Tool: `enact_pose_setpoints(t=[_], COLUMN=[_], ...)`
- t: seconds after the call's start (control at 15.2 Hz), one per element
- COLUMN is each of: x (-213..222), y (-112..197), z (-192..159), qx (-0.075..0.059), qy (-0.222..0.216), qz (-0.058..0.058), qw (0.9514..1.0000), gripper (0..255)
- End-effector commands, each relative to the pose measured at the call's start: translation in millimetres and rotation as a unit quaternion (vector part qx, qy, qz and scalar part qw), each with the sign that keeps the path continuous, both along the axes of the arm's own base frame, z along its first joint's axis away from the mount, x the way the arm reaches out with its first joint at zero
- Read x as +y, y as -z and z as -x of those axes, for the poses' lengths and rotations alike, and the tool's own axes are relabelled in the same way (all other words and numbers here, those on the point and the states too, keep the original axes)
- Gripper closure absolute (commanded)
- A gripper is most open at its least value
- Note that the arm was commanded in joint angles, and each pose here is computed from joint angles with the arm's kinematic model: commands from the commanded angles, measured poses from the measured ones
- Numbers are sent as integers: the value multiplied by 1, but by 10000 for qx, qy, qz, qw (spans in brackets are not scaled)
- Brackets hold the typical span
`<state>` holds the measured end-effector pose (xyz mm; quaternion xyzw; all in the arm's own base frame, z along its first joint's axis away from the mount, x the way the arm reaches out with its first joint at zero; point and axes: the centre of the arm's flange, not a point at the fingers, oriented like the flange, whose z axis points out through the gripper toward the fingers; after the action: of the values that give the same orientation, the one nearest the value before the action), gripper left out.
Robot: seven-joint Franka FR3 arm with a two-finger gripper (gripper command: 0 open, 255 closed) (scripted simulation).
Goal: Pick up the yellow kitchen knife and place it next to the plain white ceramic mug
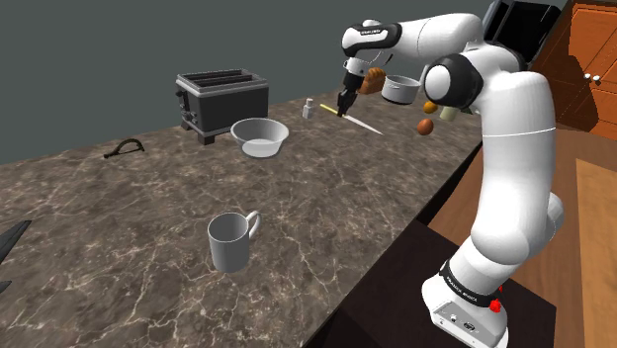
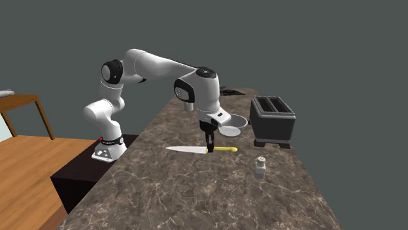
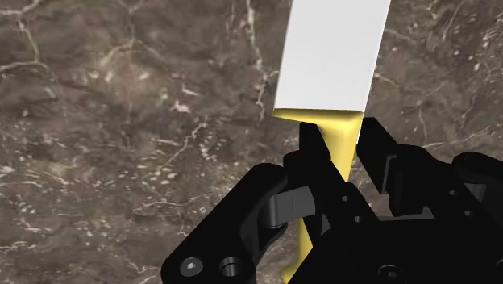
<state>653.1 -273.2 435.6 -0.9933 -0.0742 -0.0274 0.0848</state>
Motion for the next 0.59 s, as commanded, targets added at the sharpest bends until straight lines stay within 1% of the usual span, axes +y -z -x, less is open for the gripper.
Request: enact_pose_setpoints(t=[0.0,0.53], x=[0,0], y=[-10,-52], z=[1,1], qx=[2,2], qy=[0,0], qz=[0,0], qw=[10000,10000], gripper=[255,255])
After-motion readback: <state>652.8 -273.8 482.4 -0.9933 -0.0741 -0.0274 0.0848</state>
